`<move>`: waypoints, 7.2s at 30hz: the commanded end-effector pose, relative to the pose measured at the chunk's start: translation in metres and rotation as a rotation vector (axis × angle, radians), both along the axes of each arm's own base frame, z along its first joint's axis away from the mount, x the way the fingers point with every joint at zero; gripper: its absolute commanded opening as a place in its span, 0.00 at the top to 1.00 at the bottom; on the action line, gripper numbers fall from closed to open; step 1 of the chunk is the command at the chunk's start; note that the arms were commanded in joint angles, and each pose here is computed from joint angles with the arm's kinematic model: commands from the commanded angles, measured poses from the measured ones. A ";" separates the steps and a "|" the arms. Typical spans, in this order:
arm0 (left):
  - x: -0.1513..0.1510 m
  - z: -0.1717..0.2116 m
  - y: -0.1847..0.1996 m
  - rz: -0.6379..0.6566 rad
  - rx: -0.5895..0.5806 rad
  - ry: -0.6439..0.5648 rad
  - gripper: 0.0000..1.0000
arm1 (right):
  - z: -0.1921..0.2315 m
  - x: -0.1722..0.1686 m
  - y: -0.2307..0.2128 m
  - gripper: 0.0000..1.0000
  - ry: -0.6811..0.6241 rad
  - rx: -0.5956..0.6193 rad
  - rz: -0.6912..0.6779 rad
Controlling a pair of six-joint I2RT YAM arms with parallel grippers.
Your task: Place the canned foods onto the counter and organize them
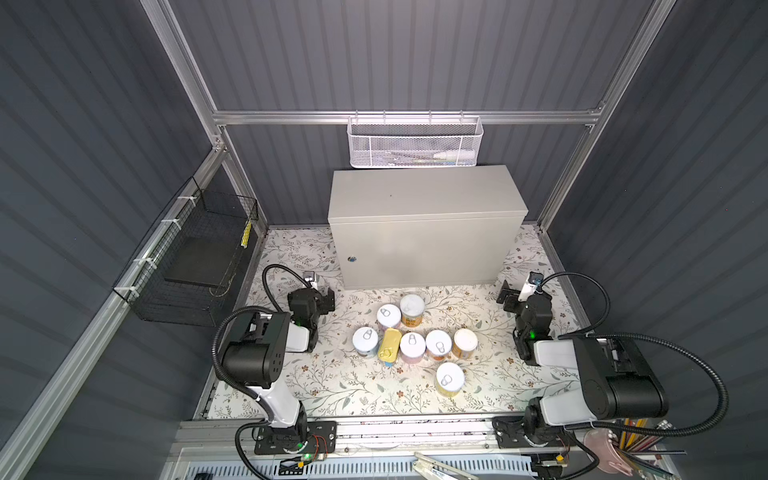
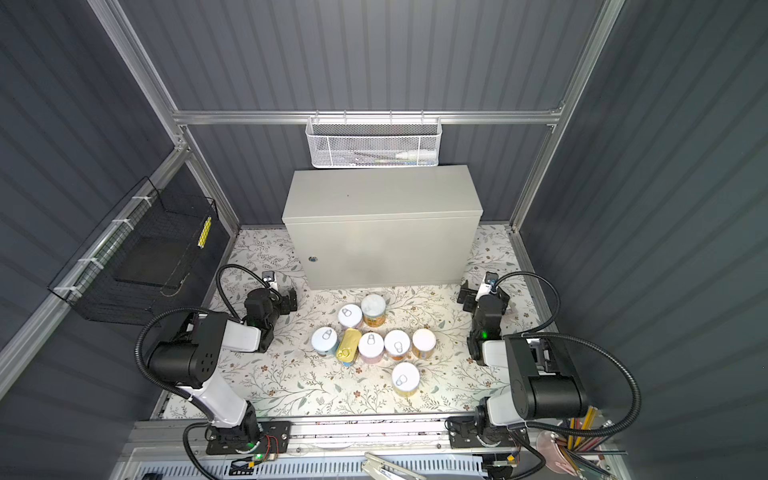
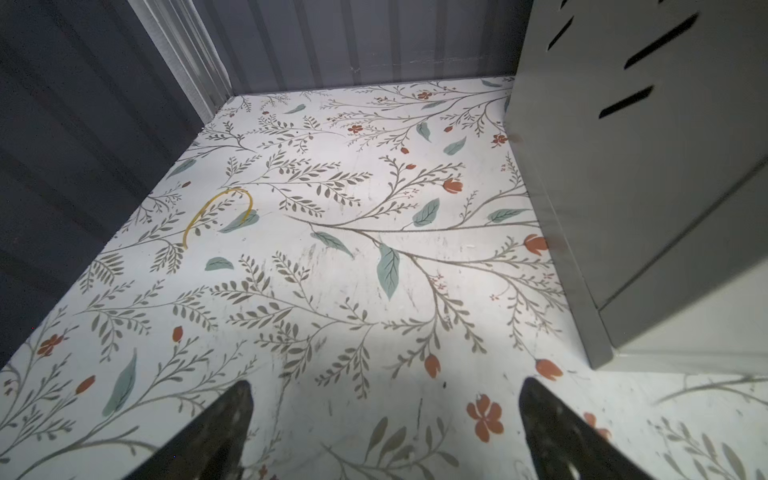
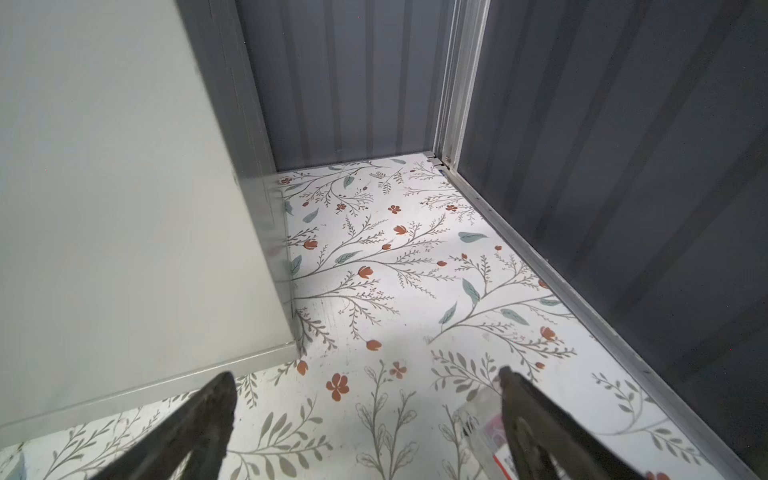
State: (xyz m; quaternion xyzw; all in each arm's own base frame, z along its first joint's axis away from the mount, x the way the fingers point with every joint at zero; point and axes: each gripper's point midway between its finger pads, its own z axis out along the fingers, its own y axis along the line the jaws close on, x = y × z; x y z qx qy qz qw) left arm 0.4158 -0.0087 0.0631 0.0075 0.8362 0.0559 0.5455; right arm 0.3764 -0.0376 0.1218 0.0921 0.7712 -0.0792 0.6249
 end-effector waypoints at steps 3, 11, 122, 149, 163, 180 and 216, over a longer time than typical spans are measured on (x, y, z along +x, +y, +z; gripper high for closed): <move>0.002 0.003 0.005 0.023 -0.006 -0.017 0.00 | 0.003 0.002 0.000 0.01 -0.012 -0.002 0.003; 0.002 0.003 0.004 0.023 -0.006 -0.017 0.00 | 0.002 0.001 0.000 0.01 -0.011 -0.002 0.001; -0.094 0.088 -0.068 -0.044 -0.290 0.180 0.00 | -0.037 -0.246 0.245 0.01 0.900 0.172 0.489; -0.093 0.080 -0.070 -0.049 -0.289 0.200 0.00 | -0.069 -0.253 0.246 0.14 1.017 0.063 0.424; -0.092 0.078 -0.073 -0.060 -0.292 0.207 0.00 | -0.064 -0.249 0.253 0.29 1.011 0.075 0.451; -0.092 0.079 -0.080 -0.099 -0.311 0.209 0.00 | -0.049 -0.241 0.263 0.38 0.991 0.191 0.486; -0.094 0.090 -0.103 -0.232 -0.371 0.173 0.00 | 0.058 -0.150 0.291 0.42 0.858 0.378 0.660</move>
